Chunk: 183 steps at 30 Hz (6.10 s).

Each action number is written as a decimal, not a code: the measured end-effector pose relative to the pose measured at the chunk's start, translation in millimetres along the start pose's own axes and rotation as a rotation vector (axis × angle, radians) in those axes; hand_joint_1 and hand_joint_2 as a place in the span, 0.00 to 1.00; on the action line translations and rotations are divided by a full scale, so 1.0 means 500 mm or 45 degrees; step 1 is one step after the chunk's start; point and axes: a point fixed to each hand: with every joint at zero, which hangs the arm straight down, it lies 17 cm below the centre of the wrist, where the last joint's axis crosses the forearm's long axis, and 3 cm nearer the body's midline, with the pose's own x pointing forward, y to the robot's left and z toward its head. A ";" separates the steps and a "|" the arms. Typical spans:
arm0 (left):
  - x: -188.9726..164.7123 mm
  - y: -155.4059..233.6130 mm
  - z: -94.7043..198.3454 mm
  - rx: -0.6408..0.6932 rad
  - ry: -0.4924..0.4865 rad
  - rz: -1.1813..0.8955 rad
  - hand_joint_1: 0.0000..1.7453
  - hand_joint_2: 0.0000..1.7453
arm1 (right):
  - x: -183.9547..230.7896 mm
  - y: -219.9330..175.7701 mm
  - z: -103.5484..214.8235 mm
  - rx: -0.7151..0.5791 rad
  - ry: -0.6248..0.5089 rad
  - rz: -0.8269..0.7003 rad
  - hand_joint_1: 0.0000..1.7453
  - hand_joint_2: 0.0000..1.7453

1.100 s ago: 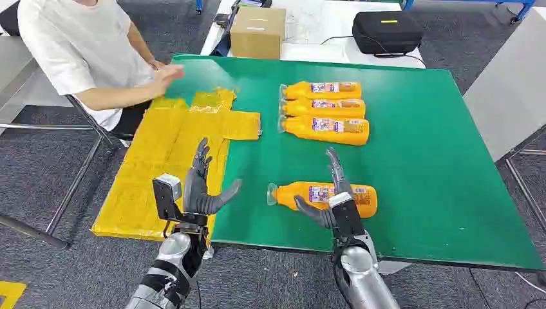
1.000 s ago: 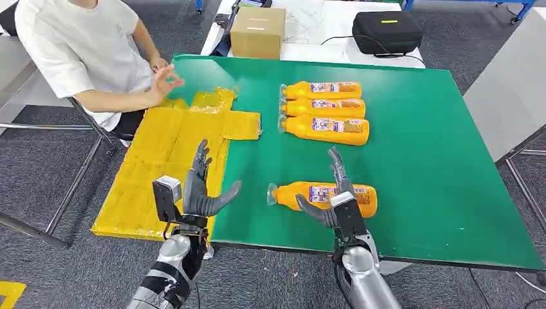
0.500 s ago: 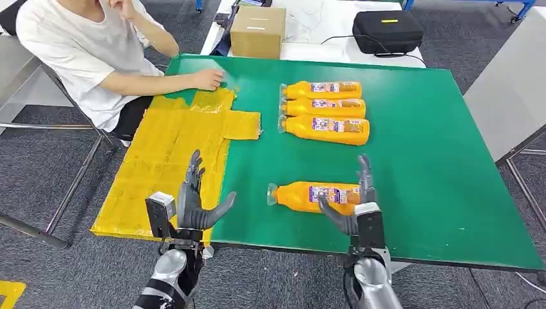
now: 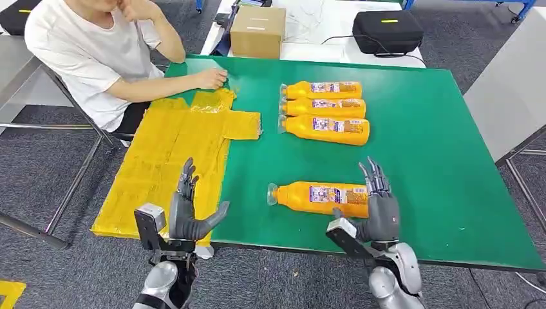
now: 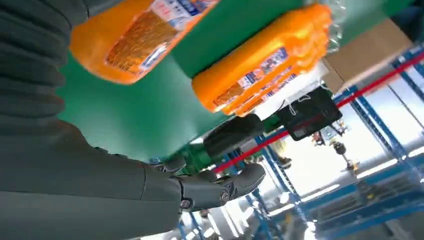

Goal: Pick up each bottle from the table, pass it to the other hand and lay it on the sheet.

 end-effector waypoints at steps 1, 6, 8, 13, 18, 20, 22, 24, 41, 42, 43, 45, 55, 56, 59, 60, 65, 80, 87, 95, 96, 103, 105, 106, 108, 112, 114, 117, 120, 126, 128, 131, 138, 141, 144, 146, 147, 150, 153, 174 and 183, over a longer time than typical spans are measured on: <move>0.002 0.000 0.001 -0.003 -0.001 0.000 0.00 1.00 | -0.003 0.003 0.001 0.023 -0.011 0.045 0.00 1.00; 0.011 -0.003 0.000 -0.013 -0.010 -0.007 0.00 1.00 | -0.018 0.023 0.000 0.152 -0.050 0.119 0.00 1.00; 0.009 -0.003 0.003 -0.014 -0.006 -0.005 0.00 1.00 | -0.023 0.025 -0.002 0.179 -0.062 0.125 0.00 1.00; 0.009 -0.010 0.005 -0.031 -0.004 0.002 0.00 1.00 | -0.040 0.053 -0.008 0.275 -0.038 0.088 0.00 1.00; 0.009 -0.025 0.007 -0.057 -0.001 0.011 0.00 1.00 | -0.066 0.119 0.006 0.441 0.026 0.079 0.00 1.00; 0.008 -0.029 0.008 -0.065 0.003 0.015 0.00 1.00 | -0.075 0.136 0.013 0.484 0.044 0.082 0.00 1.00; 0.008 -0.032 0.009 -0.070 0.004 0.016 0.00 1.00 | -0.083 0.153 0.017 0.527 0.058 0.088 0.00 1.00; 0.006 -0.036 0.009 -0.078 0.009 0.014 0.00 1.00 | -0.092 0.169 0.023 0.575 0.078 0.098 0.00 1.00; -0.006 -0.036 0.022 -0.086 0.048 -0.038 0.00 1.00 | -0.163 0.171 -0.025 0.717 0.244 0.502 0.00 1.00; -0.004 -0.034 0.021 -0.085 0.044 -0.043 0.00 1.00 | -0.162 0.173 -0.025 0.723 0.247 0.504 0.00 1.00; -0.003 -0.032 0.021 -0.084 0.043 -0.045 0.00 1.00 | -0.161 0.176 -0.024 0.736 0.249 0.500 0.00 1.00; -0.002 -0.031 0.020 -0.085 0.041 -0.052 0.00 1.00 | -0.159 0.181 -0.022 0.751 0.249 0.494 0.00 1.00; 0.003 -0.034 0.013 -0.105 0.032 -0.058 0.00 1.00 | -0.154 0.222 -0.011 0.924 0.249 0.339 1.00 1.00; 0.003 -0.035 0.011 -0.106 0.031 -0.058 0.00 1.00 | -0.158 0.225 -0.010 0.945 0.256 0.332 1.00 1.00; 0.003 -0.037 0.005 -0.114 0.029 -0.060 0.00 1.00 | -0.171 0.230 -0.013 1.003 0.278 0.318 1.00 1.00; 0.003 -0.038 0.002 -0.115 0.028 -0.061 0.00 1.00 | -0.176 0.232 -0.014 1.017 0.286 0.317 1.00 1.00; 0.000 -0.039 -0.003 -0.120 0.030 -0.063 0.00 1.00 | -0.193 0.232 -0.019 1.052 0.310 0.337 1.00 1.00; -0.056 -0.006 0.001 0.026 0.235 0.112 0.00 1.00 | -0.003 0.195 -0.028 0.660 0.249 -0.870 1.00 1.00; -0.112 -0.035 0.038 0.071 0.475 0.462 0.00 1.00 | 0.114 0.106 -0.066 0.348 0.152 -1.152 1.00 1.00; -0.104 -0.132 0.066 -0.150 0.477 0.410 0.00 1.00 | 0.170 0.109 -0.061 0.394 0.058 -1.087 1.00 1.00; -0.103 -0.142 0.070 -0.172 0.477 0.399 0.00 1.00 | 0.183 0.120 -0.054 0.432 0.036 -1.058 1.00 1.00; -0.062 -0.157 0.053 -0.176 0.385 0.361 0.00 1.00 | 0.295 0.211 0.003 0.658 -0.098 -0.945 1.00 1.00; -0.052 -0.153 0.048 -0.161 0.348 0.335 0.00 1.00 | 0.308 0.221 0.008 0.675 -0.110 -0.941 1.00 1.00; -0.045 -0.150 0.044 -0.151 0.328 0.326 0.00 1.00 | 0.315 0.226 0.012 0.687 -0.118 -0.935 1.00 1.00; -0.033 -0.146 0.037 -0.133 0.307 0.345 0.00 1.00 | 0.337 0.237 0.020 0.708 -0.141 -0.929 1.00 1.00; -0.015 -0.145 0.030 -0.123 0.287 0.381 0.00 1.00 | 0.377 0.253 0.030 0.732 -0.178 -0.931 1.00 1.00; -0.015 -0.149 0.030 -0.127 0.312 0.434 0.00 1.00 | 0.384 0.255 0.031 0.725 -0.184 -0.932 1.00 1.00; -0.018 -0.164 0.036 -0.161 0.363 0.540 0.00 1.00 | 0.391 0.250 0.020 0.702 -0.191 -0.942 1.00 1.00; -0.016 -0.182 0.044 -0.221 0.391 0.607 0.00 1.00 | 0.390 0.245 0.003 0.686 -0.184 -0.932 1.00 1.00; -0.019 -0.179 0.049 -0.241 0.408 0.621 0.00 1.00 | 0.394 0.242 -0.015 0.678 -0.194 -0.915 1.00 1.00; -0.022 -0.179 0.048 -0.238 0.426 0.639 0.01 1.00 | 0.401 0.239 -0.018 0.668 -0.202 -0.928 1.00 1.00; -0.028 -0.179 0.044 -0.230 0.454 0.671 1.00 1.00 | 0.408 0.232 -0.024 0.640 -0.207 -0.956 1.00 1.00; -0.033 -0.170 0.030 -0.199 0.455 0.749 1.00 1.00 | 0.416 0.219 -0.036 0.583 -0.193 -0.997 0.00 0.00; -0.040 -0.151 0.024 -0.140 0.468 0.784 1.00 1.00 | 0.422 0.212 -0.044 0.547 -0.193 -1.001 0.00 0.00; -0.044 -0.132 0.013 -0.073 0.463 0.777 1.00 1.00 | 0.432 0.198 -0.048 0.474 -0.222 -0.972 0.00 0.00; -0.043 -0.129 0.008 -0.058 0.455 0.772 1.00 1.00 | 0.440 0.193 -0.048 0.451 -0.238 -0.965 0.00 0.00; -0.042 -0.124 0.005 -0.039 0.442 0.751 1.00 1.00 | 0.442 0.190 -0.049 0.439 -0.245 -0.961 0.00 0.00; -0.031 -0.111 -0.008 0.030 0.363 0.627 1.00 1.00 | 0.450 0.177 -0.048 0.388 -0.263 -0.960 0.00 0.00; -0.033 -0.069 -0.022 0.133 0.330 0.469 1.00 1.00 | 0.483 0.130 -0.064 0.274 -0.347 -0.949 0.00 0.00; 0.036 -0.004 -0.069 0.184 0.044 -0.128 1.00 1.00 | 0.506 0.073 -0.063 0.099 -0.423 -0.862 0.00 0.00; -0.052 0.067 -0.158 -0.073 0.101 -1.033 1.00 1.00 | 0.485 0.058 -0.045 0.040 -0.377 -0.967 0.00 0.00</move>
